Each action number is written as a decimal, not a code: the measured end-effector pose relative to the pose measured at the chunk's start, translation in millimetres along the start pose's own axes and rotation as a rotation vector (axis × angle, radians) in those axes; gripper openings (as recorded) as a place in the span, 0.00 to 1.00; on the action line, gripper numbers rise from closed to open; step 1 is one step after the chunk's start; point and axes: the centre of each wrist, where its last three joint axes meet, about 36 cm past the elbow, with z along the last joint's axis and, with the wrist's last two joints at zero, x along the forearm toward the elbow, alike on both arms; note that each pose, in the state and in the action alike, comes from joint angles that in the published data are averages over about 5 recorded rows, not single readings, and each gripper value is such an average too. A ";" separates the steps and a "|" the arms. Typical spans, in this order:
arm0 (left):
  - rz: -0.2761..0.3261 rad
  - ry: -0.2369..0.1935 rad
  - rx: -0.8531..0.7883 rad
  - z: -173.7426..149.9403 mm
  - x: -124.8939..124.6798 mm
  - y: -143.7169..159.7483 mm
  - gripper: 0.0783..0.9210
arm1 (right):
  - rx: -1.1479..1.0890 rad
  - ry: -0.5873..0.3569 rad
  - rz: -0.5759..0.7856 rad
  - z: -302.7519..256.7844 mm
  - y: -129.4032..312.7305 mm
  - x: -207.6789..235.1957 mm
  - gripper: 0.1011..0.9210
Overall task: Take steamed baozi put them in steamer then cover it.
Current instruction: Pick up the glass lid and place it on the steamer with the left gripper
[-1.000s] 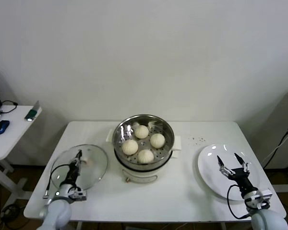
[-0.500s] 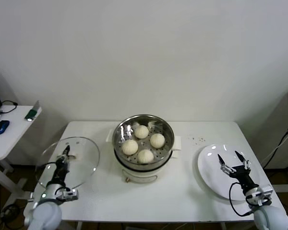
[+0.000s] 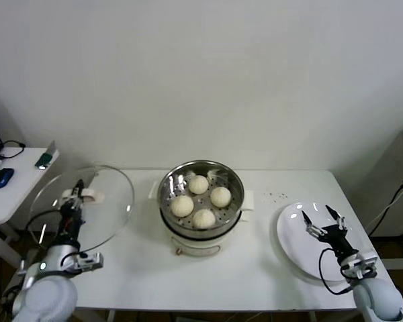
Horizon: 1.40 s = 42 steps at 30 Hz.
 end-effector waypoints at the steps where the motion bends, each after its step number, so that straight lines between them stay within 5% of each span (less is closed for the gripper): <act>1: -0.004 -0.007 0.006 -5.3 -2.6 5.1 0.09 | 0.001 -0.001 -0.001 -0.1 0.6 -1.9 0.88; 12: -0.022 -0.134 0.075 -97.1 -33.0 39.4 0.09 | 0.007 0.004 -0.003 5.3 6.0 -16.9 0.88; 24: 0.031 -0.228 0.107 -197.3 -44.5 31.2 0.09 | 0.024 0.022 0.011 12.3 4.4 -16.8 0.88; 42: 0.103 -0.259 0.115 -270.1 -45.2 13.6 0.09 | 0.038 0.039 0.013 20.4 1.2 -13.9 0.88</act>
